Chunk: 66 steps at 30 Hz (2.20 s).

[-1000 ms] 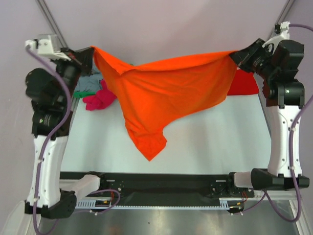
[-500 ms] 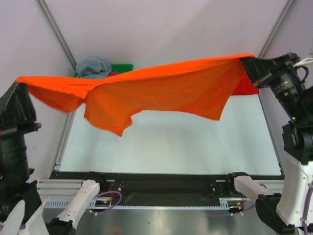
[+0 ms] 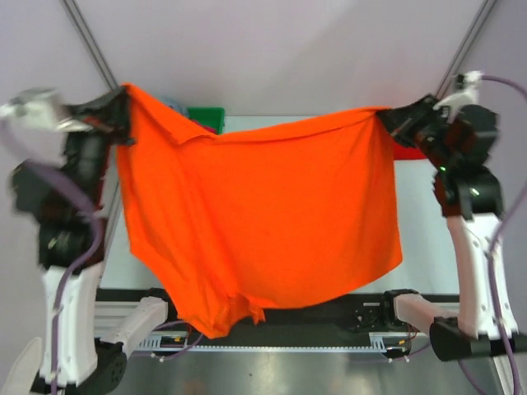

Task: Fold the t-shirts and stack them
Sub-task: Flatten the tshirt out, then fold the tshirt

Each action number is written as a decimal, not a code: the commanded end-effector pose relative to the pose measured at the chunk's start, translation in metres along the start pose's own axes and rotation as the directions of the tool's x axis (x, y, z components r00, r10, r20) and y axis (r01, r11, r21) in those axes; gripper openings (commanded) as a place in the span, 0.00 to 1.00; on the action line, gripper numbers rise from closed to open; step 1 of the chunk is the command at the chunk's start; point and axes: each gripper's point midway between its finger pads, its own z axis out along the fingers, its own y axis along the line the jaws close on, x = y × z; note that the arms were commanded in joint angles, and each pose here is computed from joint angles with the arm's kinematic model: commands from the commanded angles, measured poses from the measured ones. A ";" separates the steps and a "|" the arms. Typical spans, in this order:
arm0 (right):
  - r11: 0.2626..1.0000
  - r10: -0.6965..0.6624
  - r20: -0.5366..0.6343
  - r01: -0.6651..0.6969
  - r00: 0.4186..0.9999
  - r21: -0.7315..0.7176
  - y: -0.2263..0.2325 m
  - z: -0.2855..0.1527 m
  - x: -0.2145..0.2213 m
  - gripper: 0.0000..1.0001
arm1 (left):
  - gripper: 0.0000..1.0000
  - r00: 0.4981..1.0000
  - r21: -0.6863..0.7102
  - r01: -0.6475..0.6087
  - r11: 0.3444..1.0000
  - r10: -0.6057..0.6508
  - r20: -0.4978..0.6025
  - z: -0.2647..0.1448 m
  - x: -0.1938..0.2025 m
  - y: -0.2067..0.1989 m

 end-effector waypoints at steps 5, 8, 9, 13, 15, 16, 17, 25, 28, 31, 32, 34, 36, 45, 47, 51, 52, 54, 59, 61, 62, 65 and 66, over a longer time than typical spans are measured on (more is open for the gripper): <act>0.967 0.055 -0.147 -0.016 0.988 0.254 -0.150 0.099 0.106 0.00 | 0.00 0.899 -0.031 -0.024 0.999 0.007 -0.438 0.046 0.252 0.050; 0.965 0.070 -0.176 -0.022 0.982 0.260 -0.195 0.122 0.140 0.00 | 0.01 0.834 -0.022 -0.009 1.000 -0.005 -0.551 0.054 0.328 0.062; 0.958 0.072 -0.187 -0.017 0.980 0.285 -0.209 0.126 0.147 0.00 | 0.00 0.818 -0.017 -0.005 1.000 -0.006 -0.575 0.056 0.347 0.065; 0.938 0.112 -0.226 -0.028 0.968 0.346 -0.264 0.150 0.171 0.00 | 0.01 0.736 -0.031 0.041 0.999 -0.051 -0.675 0.066 0.444 0.081; 0.929 0.117 -0.250 -0.017 0.961 0.369 -0.283 0.164 0.179 0.00 | 0.00 0.709 -0.029 0.076 0.997 -0.075 -0.702 0.080 0.478 0.082; 0.932 0.117 -0.257 -0.017 0.959 0.363 -0.286 0.170 0.180 0.00 | 0.00 0.712 -0.029 0.085 0.996 -0.081 -0.698 0.086 0.483 0.082; 0.930 0.117 -0.263 -0.012 0.958 0.368 -0.292 0.175 0.182 0.00 | 0.01 0.728 -0.025 0.099 0.995 -0.090 -0.680 0.101 0.481 0.081; 0.915 0.171 -0.316 -0.032 0.933 0.402 -0.322 0.218 0.192 0.00 | 0.00 0.726 -0.070 0.085 0.994 -0.110 -0.678 0.139 0.505 0.095; 0.895 0.219 -0.326 -0.057 0.920 0.442 -0.333 0.224 0.192 0.00 | 0.00 0.707 -0.083 0.099 0.992 -0.129 -0.695 0.139 0.507 0.093; 0.871 0.282 -0.341 -0.091 0.897 0.482 -0.345 0.222 0.197 0.00 | 0.00 0.692 -0.099 0.136 0.986 -0.166 -0.702 0.137 0.505 0.087; 0.872 0.286 -0.337 -0.098 0.897 0.479 -0.343 0.226 0.187 0.00 | 0.00 0.671 -0.120 0.146 0.982 -0.188 -0.718 0.131 0.506 0.087; 0.857 0.323 -0.363 -0.108 0.874 0.503 -0.353 0.222 0.194 0.00 | 0.00 0.657 -0.139 0.145 0.980 -0.200 -0.727 0.128 0.509 0.087; 0.856 0.337 -0.380 -0.112 0.861 0.506 -0.355 0.223 0.194 0.00 | 0.00 0.616 -0.149 0.152 0.977 -0.211 -0.759 0.118 0.518 0.084; 0.851 0.380 -0.447 -0.117 0.810 0.512 -0.362 0.229 0.195 0.00 | 0.00 0.574 -0.149 0.136 0.979 -0.200 -0.794 0.101 0.509 0.064; 0.849 0.386 -0.460 -0.114 0.799 0.516 -0.362 0.228 0.195 0.00 | 0.00 0.560 -0.167 0.149 0.975 -0.222 -0.798 0.097 0.506 0.057; 0.832 0.428 -0.484 -0.124 0.763 0.540 -0.358 0.218 0.194 0.00 | 0.00 0.531 -0.183 0.154 0.971 -0.238 -0.813 0.083 0.496 0.040; 0.831 0.429 -0.483 -0.123 0.763 0.543 -0.356 0.218 0.190 0.00 | 0.00 0.522 -0.192 0.151 0.970 -0.243 -0.818 0.077 0.491 0.038; 0.809 0.465 -0.500 -0.122 0.731 0.575 -0.357 0.208 0.194 0.00 | 0.01 0.513 -0.209 0.137 0.968 -0.250 -0.821 0.070 0.487 0.037; 0.781 0.509 -0.536 -0.098 0.673 0.617 -0.358 0.190 0.207 0.00 | 0.00 0.486 -0.272 0.116 0.955 -0.294 -0.823 0.038 0.478 0.039; 0.771 0.520 -0.545 -0.088 0.658 0.630 -0.359 0.184 0.210 0.00 | 0.00 0.465 -0.288 0.102 0.952 -0.301 -0.832 0.023 0.482 0.042; 0.762 0.529 -0.550 -0.078 0.647 0.642 -0.360 0.179 0.214 0.00 | 0.00 0.463 -0.288 0.103 0.952 -0.302 -0.833 0.020 0.477 0.041; 0.750 0.537 -0.557 -0.056 0.634 0.659 -0.363 0.170 0.215 0.00 | 0.00 0.433 -0.295 0.098 0.950 -0.308 -0.847 0.005 0.479 0.040; 0.749 0.539 -0.559 -0.056 0.630 0.660 -0.362 0.168 0.214 0.00 | 0.00 0.431 -0.295 0.097 0.951 -0.307 -0.849 0.002 0.475 0.040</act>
